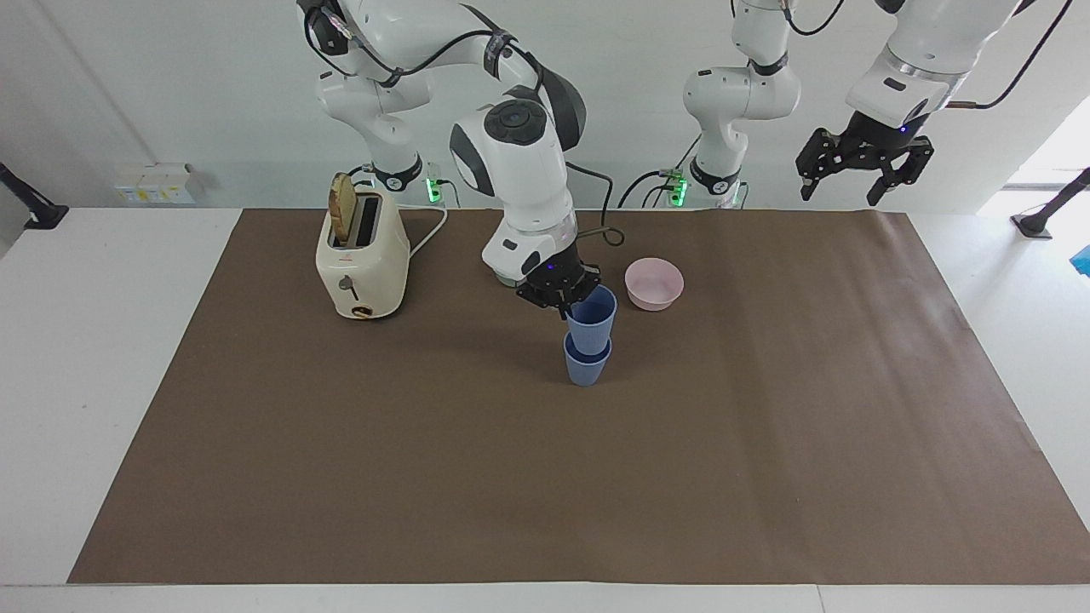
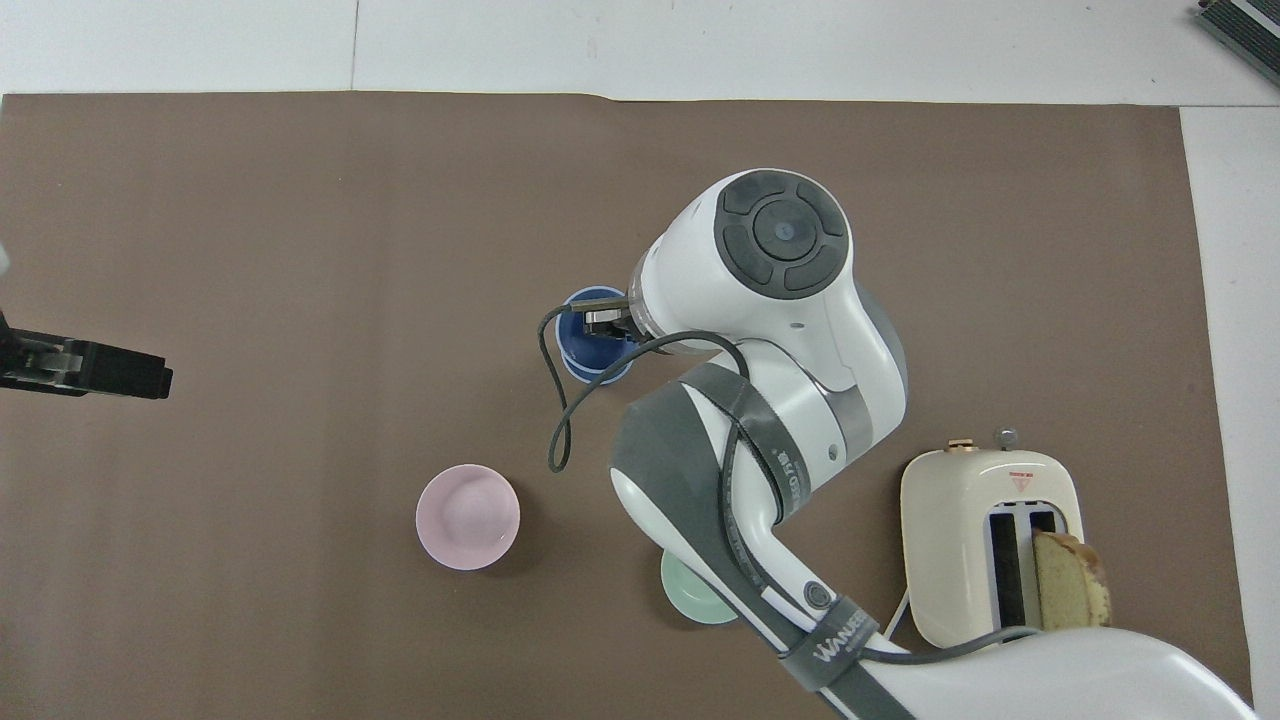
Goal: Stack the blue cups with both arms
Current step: 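Lower the blue cup into the other cup and open the right gripper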
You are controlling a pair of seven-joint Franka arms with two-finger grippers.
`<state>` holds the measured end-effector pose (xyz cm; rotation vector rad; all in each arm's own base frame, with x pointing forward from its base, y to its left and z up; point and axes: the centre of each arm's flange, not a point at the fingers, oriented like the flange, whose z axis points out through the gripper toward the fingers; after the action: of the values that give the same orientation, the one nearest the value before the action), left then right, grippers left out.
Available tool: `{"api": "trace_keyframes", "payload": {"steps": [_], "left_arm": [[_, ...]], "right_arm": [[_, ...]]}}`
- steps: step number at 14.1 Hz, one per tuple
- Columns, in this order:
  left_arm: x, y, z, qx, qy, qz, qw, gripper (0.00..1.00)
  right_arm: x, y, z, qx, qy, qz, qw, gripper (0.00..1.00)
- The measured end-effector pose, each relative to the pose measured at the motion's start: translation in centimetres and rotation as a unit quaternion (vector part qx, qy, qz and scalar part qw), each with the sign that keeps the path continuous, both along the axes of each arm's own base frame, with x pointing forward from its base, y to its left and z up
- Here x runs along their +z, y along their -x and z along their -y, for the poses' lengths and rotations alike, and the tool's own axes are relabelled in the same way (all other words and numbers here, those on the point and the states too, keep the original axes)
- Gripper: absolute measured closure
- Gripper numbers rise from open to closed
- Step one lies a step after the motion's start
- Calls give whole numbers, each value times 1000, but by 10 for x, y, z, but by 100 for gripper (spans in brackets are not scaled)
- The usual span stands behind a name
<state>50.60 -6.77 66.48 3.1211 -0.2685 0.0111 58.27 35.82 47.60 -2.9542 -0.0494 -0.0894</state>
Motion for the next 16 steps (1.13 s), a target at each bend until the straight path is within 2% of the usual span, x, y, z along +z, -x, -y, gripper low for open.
{"api": "trace_keyframes", "payload": {"steps": [6,16], "left_arm": [[0,0,0,1,1,0,1000,0],[0,-3,-20,21,5,1,1000,0]], "right_arm": [[-14,2,2,0,7,-10,1000,95],[-52,-5,-3,0,6,-12,1000,95]]}}
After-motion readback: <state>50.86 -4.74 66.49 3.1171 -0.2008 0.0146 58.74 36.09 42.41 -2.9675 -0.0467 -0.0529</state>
